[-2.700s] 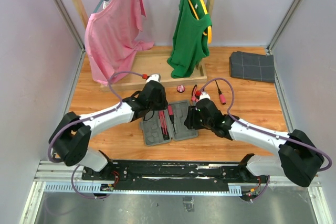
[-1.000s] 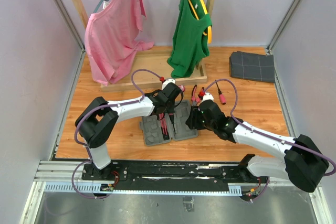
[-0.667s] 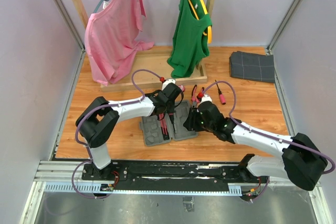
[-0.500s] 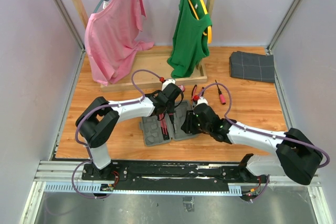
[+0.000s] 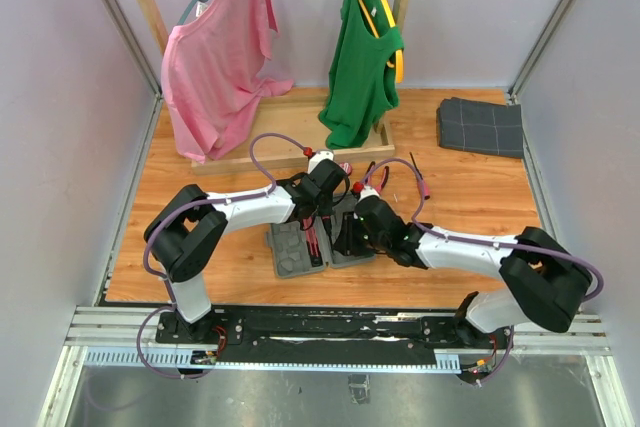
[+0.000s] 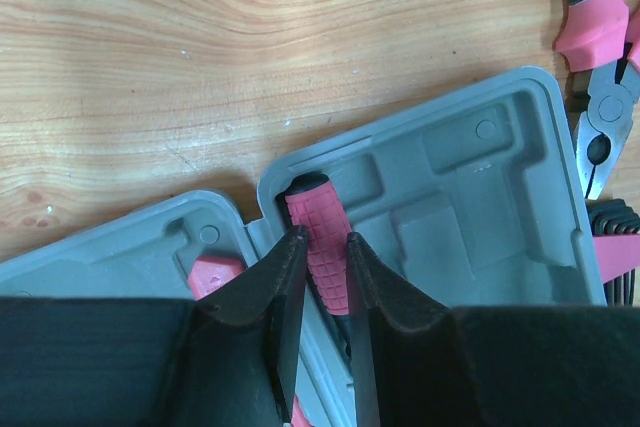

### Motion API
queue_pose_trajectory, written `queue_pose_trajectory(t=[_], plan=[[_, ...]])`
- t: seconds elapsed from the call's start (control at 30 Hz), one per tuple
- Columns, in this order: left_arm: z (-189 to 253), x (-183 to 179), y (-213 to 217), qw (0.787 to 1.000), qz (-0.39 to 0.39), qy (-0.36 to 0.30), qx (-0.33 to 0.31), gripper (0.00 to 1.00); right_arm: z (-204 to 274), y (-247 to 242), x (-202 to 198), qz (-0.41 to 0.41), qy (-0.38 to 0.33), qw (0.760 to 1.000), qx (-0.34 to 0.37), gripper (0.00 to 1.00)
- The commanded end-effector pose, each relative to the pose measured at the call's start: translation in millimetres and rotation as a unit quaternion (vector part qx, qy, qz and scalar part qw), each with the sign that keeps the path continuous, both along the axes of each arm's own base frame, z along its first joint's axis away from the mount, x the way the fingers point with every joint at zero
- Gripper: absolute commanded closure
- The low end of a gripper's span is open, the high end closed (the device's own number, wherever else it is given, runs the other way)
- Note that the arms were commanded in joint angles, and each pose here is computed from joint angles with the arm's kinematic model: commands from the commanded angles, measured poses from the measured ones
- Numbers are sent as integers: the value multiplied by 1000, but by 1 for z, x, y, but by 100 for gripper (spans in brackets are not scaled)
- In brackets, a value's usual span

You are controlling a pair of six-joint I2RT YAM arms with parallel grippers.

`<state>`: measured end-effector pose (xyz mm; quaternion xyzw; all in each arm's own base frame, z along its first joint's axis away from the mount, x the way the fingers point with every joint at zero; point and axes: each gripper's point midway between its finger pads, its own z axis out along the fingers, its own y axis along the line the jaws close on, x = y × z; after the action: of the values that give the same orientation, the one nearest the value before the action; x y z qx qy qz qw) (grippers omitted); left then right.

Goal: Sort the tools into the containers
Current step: Place the screwdriver in the storage box.

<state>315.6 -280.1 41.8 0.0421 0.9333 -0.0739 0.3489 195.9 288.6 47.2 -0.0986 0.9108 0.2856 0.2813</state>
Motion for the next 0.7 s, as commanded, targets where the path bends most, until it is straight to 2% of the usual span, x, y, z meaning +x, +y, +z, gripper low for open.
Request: queue_pose_trajectory(t=[0.0,0.67], plan=[[-30,-17,21,998,3,35,50,73,14,21,-2,28,-5,999,31,72],[-27,-18,18,999,1,32,42,74,2,31,-8,46,24,998,27,87]])
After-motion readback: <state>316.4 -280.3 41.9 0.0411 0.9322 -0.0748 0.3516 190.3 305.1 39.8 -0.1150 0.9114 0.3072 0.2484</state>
